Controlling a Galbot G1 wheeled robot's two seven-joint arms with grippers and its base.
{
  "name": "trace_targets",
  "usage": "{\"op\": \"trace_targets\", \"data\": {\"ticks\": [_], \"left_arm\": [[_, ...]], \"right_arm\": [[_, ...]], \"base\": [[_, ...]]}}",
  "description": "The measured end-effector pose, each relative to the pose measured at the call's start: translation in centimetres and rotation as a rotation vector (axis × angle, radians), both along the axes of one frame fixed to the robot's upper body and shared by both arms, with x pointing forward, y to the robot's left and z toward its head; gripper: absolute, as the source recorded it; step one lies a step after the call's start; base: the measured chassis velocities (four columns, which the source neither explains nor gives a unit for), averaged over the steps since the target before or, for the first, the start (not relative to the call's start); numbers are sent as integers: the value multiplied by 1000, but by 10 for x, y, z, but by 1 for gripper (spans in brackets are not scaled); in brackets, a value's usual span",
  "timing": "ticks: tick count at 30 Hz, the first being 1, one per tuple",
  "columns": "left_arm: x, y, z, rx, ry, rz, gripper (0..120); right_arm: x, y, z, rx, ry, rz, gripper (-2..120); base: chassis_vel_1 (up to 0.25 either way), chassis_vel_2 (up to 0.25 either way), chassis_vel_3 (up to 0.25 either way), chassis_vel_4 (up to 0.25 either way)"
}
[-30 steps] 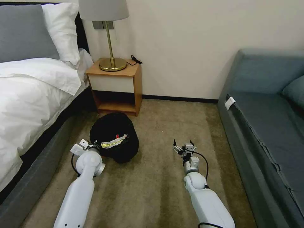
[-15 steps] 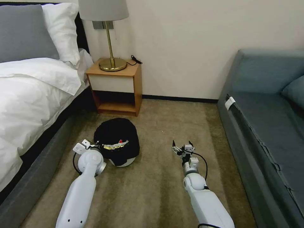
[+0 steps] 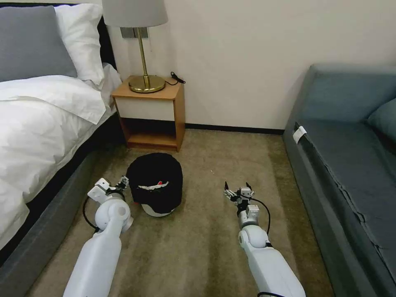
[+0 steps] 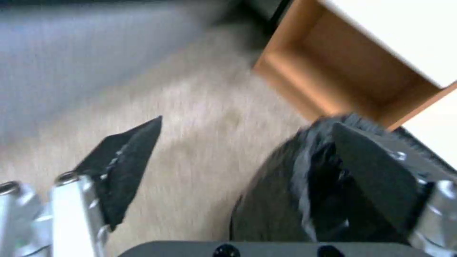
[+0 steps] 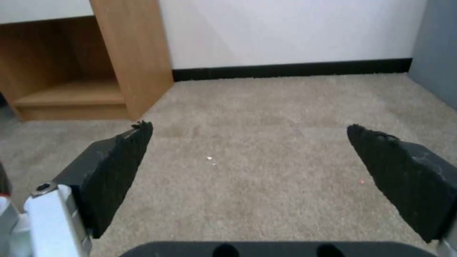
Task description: Pick up the trash bin, then pick up the garbage on the floor and place it into the trash bin.
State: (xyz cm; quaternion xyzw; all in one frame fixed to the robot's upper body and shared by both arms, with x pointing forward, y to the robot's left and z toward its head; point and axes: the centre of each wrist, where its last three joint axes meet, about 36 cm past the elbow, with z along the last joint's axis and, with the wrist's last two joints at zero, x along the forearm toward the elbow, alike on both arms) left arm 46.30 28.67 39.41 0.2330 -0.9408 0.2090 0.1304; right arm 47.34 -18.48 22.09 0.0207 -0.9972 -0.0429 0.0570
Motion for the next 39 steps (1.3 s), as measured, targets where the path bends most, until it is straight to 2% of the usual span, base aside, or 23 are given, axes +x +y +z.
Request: {"op": "trace_targets", "data": {"ticks": [1,2,4,5,7,9,10,13,14,15,17,21,22,23,24,26,32,39], "left_arm": [[-3,1,1,33,-19,-16,99],[-12,5,2,115,-66,-59,99],[-13,5,2,126,-73,-65,100],[-21,8,3,199,-119,-110,100],[-23,8,3,209,-126,-117,100],[-34,10,4,296,-190,-180,100],[-34,10,4,296,-190,-180,100],[-57,10,0,456,-339,-323,100],[-57,10,0,456,-339,-323,100],[-61,9,-3,477,-355,-351,100],[-69,3,-11,502,-351,-399,100],[-74,-3,-24,515,-320,-427,100],[-76,-6,-30,521,-305,-437,100],[-79,-11,-43,532,-281,-453,100],[-79,-11,-43,532,-281,-453,100],[-86,-21,-56,531,-262,-475,100],[-94,-34,-60,521,-267,-489,100],[-95,-35,-59,519,-269,-485,100]], "right_arm": [[0,1,1,1,-1,0,100],[0,3,2,5,-6,0,100],[0,3,2,5,-6,0,100],[-1,4,4,8,-10,0,100],[-1,5,4,8,-11,0,100],[-2,6,6,10,-15,1,100],[-2,6,6,10,-15,1,100],[-5,9,9,8,-27,-11,100],[-5,9,9,8,-27,-11,100],[-6,9,11,9,-31,-15,100],[-10,9,15,18,-47,-30,100],[-12,7,20,28,-63,-42,100],[-14,7,22,32,-67,-48,100],[-16,4,25,40,-79,-59,100],[-16,4,25,40,-79,-59,100],[-19,0,29,47,-96,-74,100],[-25,2,33,66,-120,-60,100],[-26,3,34,70,-127,-50,100]], "base": [[0,0,0,0],[0,0,0,0],[0,0,0,0],[0,0,0,0],[0,0,0,0],[0,0,0,0],[0,0,0,0],[0,0,0,0],[0,0,0,0],[0,0,0,0],[0,0,0,0],[0,0,0,0],[0,0,0,0],[0,0,0,0],[0,0,0,0],[0,0,0,0],[0,0,0,0],[0,0,0,0]]}}
